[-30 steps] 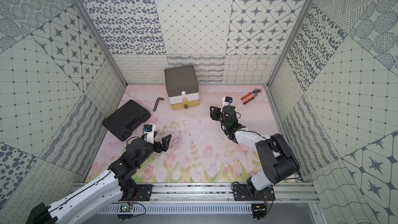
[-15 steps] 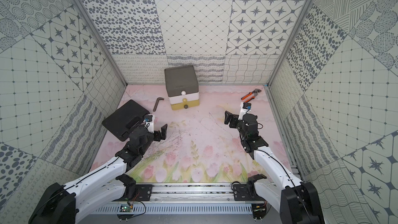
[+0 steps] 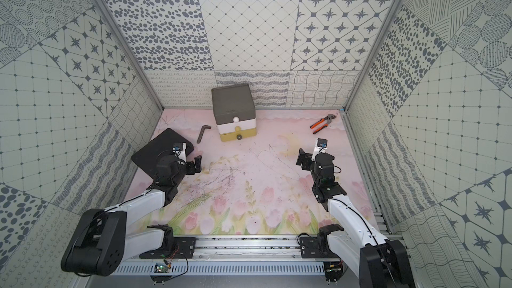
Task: Place the wired earphones into the drawer by color
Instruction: Reset both arms
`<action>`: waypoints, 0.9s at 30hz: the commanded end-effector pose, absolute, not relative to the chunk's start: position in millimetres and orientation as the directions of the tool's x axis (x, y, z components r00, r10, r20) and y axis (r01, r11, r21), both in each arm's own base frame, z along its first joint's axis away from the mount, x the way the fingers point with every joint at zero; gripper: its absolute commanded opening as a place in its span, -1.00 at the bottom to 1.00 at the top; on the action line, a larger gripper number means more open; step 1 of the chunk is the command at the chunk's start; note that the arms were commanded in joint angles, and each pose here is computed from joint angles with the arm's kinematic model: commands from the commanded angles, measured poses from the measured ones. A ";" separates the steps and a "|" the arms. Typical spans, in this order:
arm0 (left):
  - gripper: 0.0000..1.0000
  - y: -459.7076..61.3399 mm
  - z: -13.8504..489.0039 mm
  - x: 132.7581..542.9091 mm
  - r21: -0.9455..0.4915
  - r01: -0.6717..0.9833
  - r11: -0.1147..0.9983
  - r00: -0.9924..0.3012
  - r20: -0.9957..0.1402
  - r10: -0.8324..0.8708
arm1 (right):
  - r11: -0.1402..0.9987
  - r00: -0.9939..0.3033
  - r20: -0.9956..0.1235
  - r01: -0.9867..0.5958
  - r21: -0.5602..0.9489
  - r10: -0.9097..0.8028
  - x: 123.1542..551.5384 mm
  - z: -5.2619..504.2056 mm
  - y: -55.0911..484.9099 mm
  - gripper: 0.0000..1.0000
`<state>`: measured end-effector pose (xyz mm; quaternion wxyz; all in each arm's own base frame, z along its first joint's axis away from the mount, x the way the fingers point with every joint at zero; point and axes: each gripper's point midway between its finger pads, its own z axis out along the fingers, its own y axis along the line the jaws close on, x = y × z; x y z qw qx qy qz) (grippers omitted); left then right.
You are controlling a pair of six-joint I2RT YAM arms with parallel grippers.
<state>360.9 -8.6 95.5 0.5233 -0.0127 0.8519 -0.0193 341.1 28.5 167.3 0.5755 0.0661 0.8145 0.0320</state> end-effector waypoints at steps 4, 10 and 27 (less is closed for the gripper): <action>0.98 -25.5 93.2 389.1 -0.122 0.143 0.982 -0.374 -0.925 -0.061 | 0.979 -0.262 -0.944 0.088 0.185 0.202 354.8 178.2 10.2 0.94; 0.98 -21.7 81.4 396.7 -0.111 0.114 0.987 -0.391 -0.919 -0.058 | 0.980 -0.294 -0.935 0.065 0.185 0.197 368.6 163.7 3.2 0.94; 0.98 -21.8 78.9 397.5 -0.094 0.095 0.991 -0.408 -0.912 -0.048 | 0.995 -0.224 -0.969 0.031 0.100 0.104 400.3 111.7 -5.8 0.94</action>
